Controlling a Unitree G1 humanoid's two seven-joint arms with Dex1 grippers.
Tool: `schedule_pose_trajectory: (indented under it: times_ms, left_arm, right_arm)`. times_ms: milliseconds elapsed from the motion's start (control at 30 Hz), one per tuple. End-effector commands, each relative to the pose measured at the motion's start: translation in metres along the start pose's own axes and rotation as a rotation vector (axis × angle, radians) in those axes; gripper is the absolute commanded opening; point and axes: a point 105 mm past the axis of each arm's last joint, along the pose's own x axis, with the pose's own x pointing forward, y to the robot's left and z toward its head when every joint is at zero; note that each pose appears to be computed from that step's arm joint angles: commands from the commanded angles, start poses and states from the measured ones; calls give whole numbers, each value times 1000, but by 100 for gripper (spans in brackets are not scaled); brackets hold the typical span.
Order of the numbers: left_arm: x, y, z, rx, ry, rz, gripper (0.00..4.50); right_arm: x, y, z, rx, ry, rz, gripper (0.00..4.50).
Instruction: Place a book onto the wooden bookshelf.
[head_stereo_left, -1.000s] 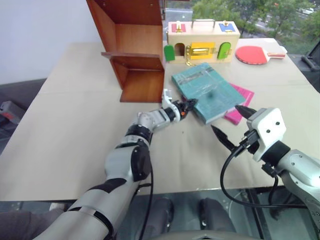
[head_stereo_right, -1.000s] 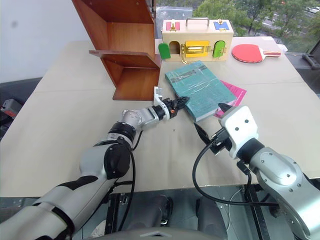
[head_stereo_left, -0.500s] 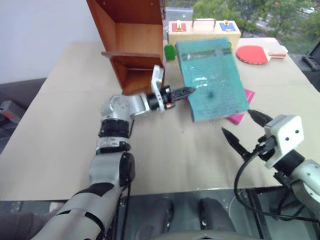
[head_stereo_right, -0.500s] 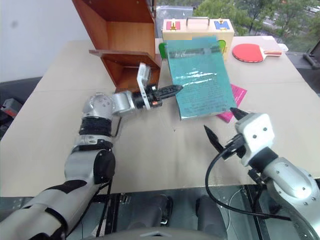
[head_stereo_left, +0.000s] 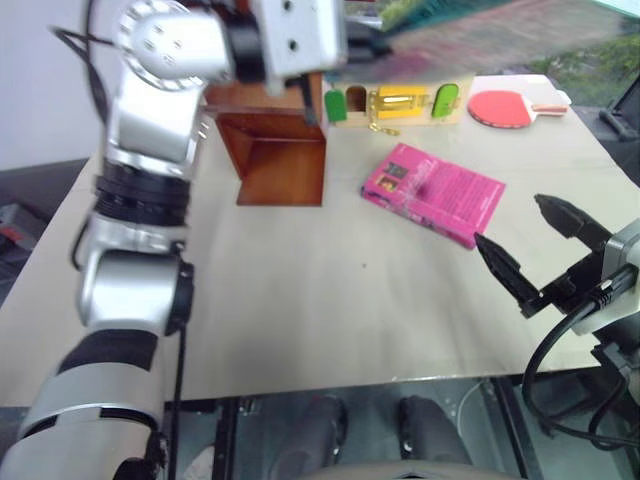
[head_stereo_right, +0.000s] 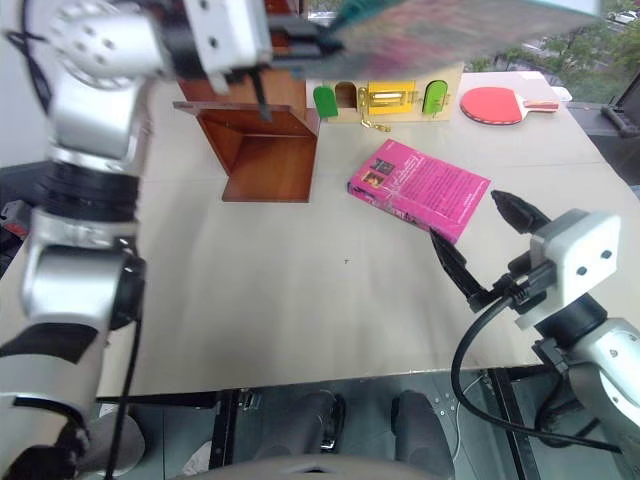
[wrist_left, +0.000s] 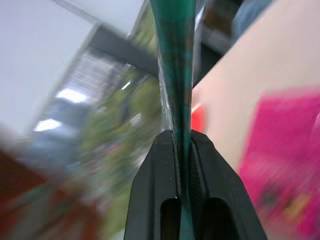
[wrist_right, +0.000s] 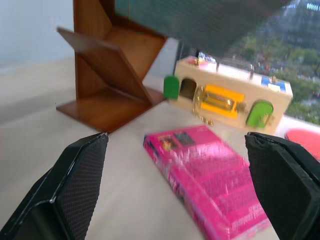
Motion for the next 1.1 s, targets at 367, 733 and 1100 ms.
schedule_pose_trajectory:
  times_ms: [367,733,1100]
  left_arm:
    - [-88,3,-65,-5,610,-287,6]
    - [-100,0,-94,-15,856,-362,6]
    - [-101,-7,-90,-159,684,-247,177]
  right_arm:
    - [34,-12,13,-53,-92,101,450]
    - [42,-18,14,-117,-93,105,450]
    - [44,-19,22,-163,-98,167,450]
